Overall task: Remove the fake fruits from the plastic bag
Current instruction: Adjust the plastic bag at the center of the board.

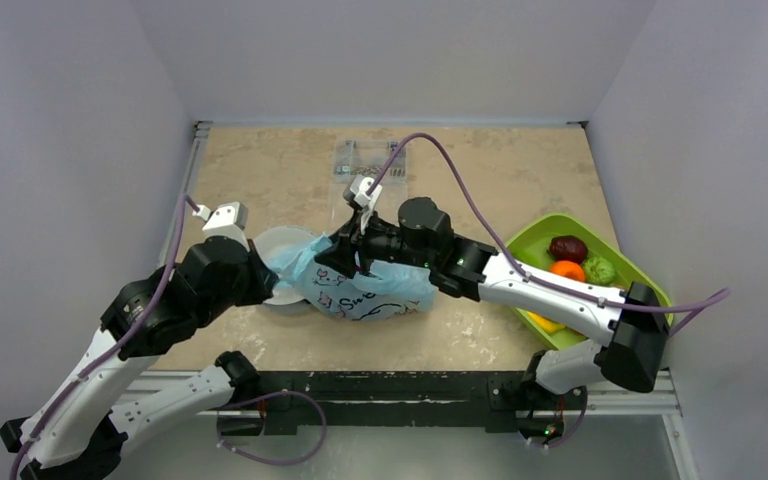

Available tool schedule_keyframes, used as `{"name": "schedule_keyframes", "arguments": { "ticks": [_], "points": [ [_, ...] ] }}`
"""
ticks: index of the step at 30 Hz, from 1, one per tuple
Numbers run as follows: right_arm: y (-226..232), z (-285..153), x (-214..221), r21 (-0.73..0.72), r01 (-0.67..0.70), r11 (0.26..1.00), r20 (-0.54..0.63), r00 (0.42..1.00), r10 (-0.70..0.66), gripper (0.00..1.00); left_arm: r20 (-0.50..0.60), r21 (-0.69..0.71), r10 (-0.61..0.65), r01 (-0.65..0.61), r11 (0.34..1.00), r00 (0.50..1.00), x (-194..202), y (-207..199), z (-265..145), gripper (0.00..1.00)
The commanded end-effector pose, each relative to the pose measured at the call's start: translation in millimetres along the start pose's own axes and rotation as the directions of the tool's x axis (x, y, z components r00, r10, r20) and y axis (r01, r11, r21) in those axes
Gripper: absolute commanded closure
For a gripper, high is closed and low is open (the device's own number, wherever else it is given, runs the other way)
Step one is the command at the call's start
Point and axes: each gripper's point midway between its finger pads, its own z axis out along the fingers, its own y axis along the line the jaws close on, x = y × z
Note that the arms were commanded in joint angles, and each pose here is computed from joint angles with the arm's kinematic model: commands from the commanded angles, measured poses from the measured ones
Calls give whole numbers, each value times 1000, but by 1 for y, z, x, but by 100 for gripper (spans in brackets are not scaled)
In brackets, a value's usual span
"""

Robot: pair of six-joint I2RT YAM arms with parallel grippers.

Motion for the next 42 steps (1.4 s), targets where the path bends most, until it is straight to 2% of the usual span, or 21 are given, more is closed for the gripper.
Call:
{"name": "schedule_keyframes", "arguments": {
  "ticks": [1, 6, 15, 19, 24, 27, 31, 34, 39, 42],
  "points": [
    [12, -3, -54, -53, 5, 999, 119, 993, 1, 61, 25, -59, 9, -8, 998, 1000, -6, 13, -5, 100],
    [6, -7, -68, -97, -58, 994, 142, 987, 72, 82, 26, -68, 14, -12, 998, 1000, -4, 20, -10, 100],
    [-25, -17, -115, -91, -176, 980, 183, 965, 190, 96, 29, -20, 79, -79, 997, 996, 5, 37, -35, 100],
    [-54, -30, -140, -44, -213, 976, 198, 956, 218, 99, 72, -25, 80, -78, 997, 994, 1, 55, -61, 100],
    [-104, -53, -163, 20, -258, 966, 236, 940, 247, 100, 111, 14, 63, -65, 998, 992, -6, 59, -83, 100],
    [-134, -66, -170, 34, -291, 956, 252, 928, 274, 100, 121, 7, 58, -59, 998, 991, -6, 67, -92, 100],
    [-166, -75, -167, 61, -343, 937, 246, 915, 319, 100, 94, 68, 63, -69, 995, 994, 4, 62, -95, 100],
    [-184, -82, -164, 79, -372, 925, 259, 904, 342, 100, 27, 135, 103, -106, 985, 994, 17, 47, -88, 100],
    [-187, -64, -159, 14, -408, 913, 225, 891, 395, 100, -47, 359, 150, -123, 925, 988, 29, -13, -69, 100],
    [-201, -59, -148, 91, -445, 891, 199, 885, 421, 98, -56, 447, 152, -111, 888, 987, 25, -46, -56, 100]
  ]
}}
